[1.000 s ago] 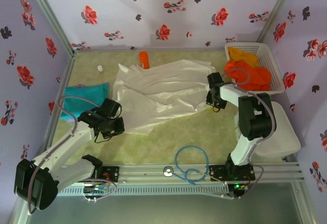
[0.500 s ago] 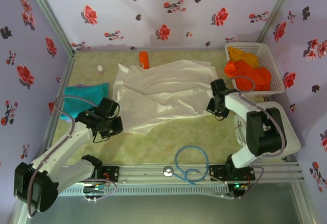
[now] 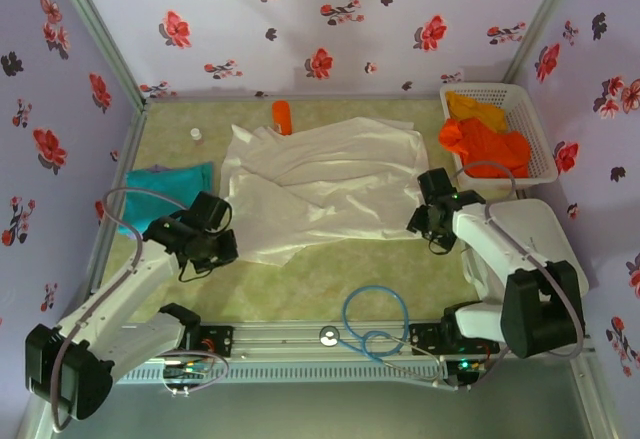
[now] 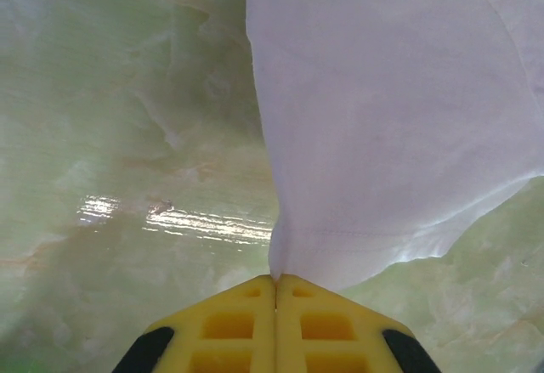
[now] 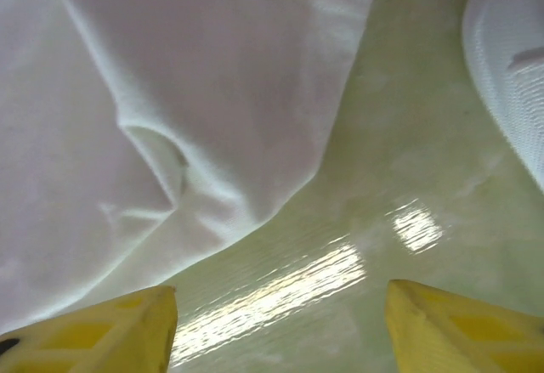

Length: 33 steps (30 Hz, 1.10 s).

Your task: Fold and stack the t-shirts

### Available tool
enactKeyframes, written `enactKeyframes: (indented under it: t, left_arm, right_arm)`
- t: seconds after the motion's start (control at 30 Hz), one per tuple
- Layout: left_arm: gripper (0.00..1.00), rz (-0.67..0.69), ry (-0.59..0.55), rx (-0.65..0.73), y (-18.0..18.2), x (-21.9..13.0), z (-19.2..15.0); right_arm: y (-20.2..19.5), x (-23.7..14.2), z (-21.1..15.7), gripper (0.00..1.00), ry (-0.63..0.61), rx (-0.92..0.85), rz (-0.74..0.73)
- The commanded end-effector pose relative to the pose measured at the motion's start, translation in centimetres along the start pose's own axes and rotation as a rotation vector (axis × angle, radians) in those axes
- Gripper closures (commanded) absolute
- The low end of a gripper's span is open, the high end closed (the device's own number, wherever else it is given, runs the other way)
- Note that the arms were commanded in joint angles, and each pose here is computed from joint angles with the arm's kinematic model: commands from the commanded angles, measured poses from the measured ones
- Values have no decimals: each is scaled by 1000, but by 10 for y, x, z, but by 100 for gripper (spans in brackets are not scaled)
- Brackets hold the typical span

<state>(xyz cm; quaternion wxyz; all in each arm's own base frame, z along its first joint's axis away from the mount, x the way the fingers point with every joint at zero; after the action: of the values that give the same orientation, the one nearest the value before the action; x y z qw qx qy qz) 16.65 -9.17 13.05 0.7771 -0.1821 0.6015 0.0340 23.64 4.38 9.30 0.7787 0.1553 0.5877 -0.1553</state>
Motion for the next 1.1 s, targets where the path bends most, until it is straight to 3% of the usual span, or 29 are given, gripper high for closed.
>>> enactKeyframes:
  t: [0.0, 0.13, 0.2, 0.33, 0.43, 0.6, 0.63, 0.7, 0.83, 1.07]
  left_arm:
    - [100, 36, -16, -26, 11, -12, -2]
    - [100, 58, 4, -57, 22, -25, -14]
    - [100, 66, 7, -81, 31, -33, -22]
    - [100, 66, 8, -134, 46, -43, -38]
    - [99, 25, 25, -169, 47, -34, -47]
    - [97, 41, 63, -177, 49, -14, -52]
    - [93, 43, 68, -175, 49, -13, -53]
    - [75, 46, 64, -179, 49, -13, -52]
    - [55, 56, 45, -196, 52, -12, -51]
    - [50, 79, 5, -258, 58, -6, -52]
  right_arm:
    - [-20, 10, 3, 34, -7, -8, -108]
    - [-20, 23, 7, 33, 8, 10, -83]
    - [-18, 26, 8, 24, 9, 12, -69]
    - [-17, 28, 10, 19, -4, 16, -56]
    - [-18, 29, 14, 20, -13, 26, -58]
    - [-14, 35, 21, 32, -21, 48, -36]
    - [-13, 36, 22, 34, -19, 50, -30]
    - [-10, 39, 22, 38, -12, 52, -23]
    - [-5, 48, 20, 43, 8, 59, 0]
    - [-3, 61, 17, 50, 42, 46, -21]
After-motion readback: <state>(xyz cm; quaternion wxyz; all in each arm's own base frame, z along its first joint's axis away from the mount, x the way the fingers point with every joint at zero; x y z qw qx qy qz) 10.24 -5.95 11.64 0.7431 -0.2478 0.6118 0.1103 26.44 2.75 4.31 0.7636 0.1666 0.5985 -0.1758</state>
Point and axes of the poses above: each hand's point on the last joint's axis, 136 mm out from that joint toward the fingers, its own x axis out along the fingers, its own y axis along the line the jaws close on, z = x × y, the point moved 3 cm from there along -x, back along the fingers, and after that the axes turned 3 degrees about -x, right-handed, at the moved point
